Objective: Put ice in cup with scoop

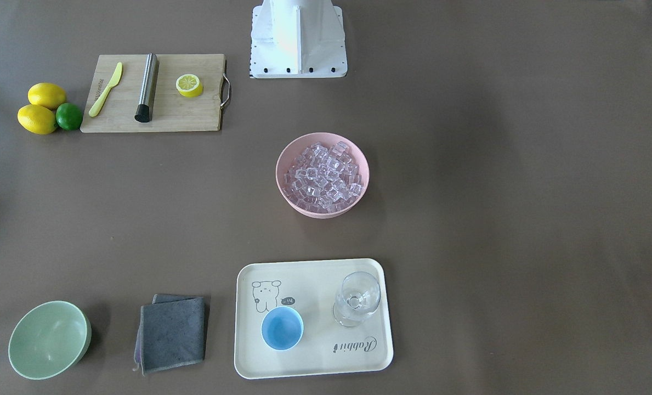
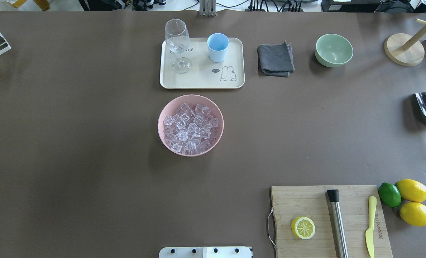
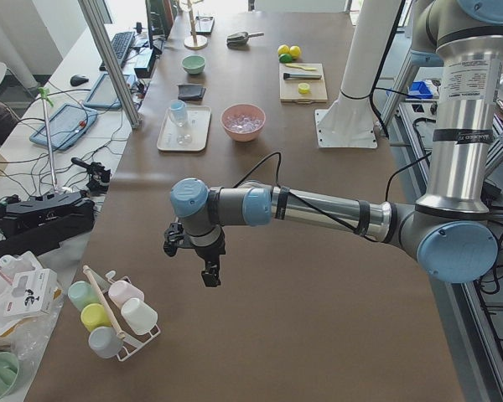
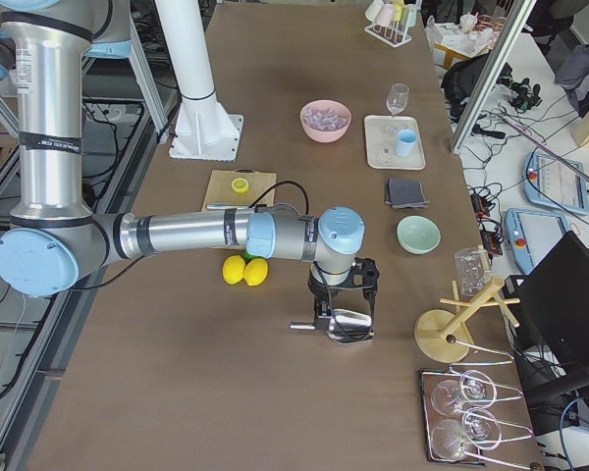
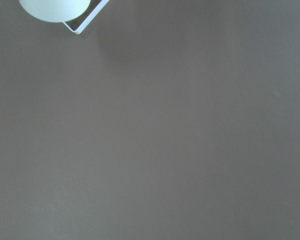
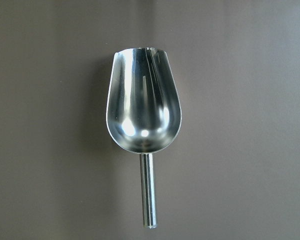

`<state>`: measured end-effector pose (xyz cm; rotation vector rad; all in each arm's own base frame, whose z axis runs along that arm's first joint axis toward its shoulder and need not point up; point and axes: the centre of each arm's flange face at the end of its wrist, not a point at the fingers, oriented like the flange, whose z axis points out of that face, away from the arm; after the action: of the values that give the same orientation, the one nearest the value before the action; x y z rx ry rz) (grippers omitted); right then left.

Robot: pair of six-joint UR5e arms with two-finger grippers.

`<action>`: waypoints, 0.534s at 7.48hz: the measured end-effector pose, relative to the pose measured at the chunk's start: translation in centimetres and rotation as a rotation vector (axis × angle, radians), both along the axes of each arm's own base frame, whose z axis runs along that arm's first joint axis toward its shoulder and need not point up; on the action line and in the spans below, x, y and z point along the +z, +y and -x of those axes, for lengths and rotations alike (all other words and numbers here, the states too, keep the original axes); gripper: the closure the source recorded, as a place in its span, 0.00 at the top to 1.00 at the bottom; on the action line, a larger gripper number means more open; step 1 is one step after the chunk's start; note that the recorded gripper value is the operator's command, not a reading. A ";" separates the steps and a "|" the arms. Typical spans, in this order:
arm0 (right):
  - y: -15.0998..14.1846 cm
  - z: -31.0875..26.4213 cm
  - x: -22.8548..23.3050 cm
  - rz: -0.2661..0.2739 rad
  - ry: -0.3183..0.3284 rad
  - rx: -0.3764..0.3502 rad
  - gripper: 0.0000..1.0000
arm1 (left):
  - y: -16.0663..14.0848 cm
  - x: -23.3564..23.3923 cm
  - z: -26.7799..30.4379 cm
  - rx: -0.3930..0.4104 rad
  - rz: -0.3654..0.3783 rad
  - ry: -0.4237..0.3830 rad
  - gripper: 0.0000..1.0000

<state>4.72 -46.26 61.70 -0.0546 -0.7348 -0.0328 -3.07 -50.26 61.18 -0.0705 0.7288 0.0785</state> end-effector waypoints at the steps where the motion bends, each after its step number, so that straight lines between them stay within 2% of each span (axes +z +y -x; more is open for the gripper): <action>1: 0.0 0.0 0.0 0.000 0.001 0.000 0.99 | 0.1 0.1 0.5 0.002 -0.008 0.001 0.99; 4: 0.0 0.0 -0.3 -0.004 -0.002 0.001 0.99 | 0.1 0.5 0.8 0.006 -0.008 0.001 0.99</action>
<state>4.71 -46.28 61.43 -0.0502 -0.7367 -0.0330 -3.86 -50.14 61.70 -0.0645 0.7289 0.0872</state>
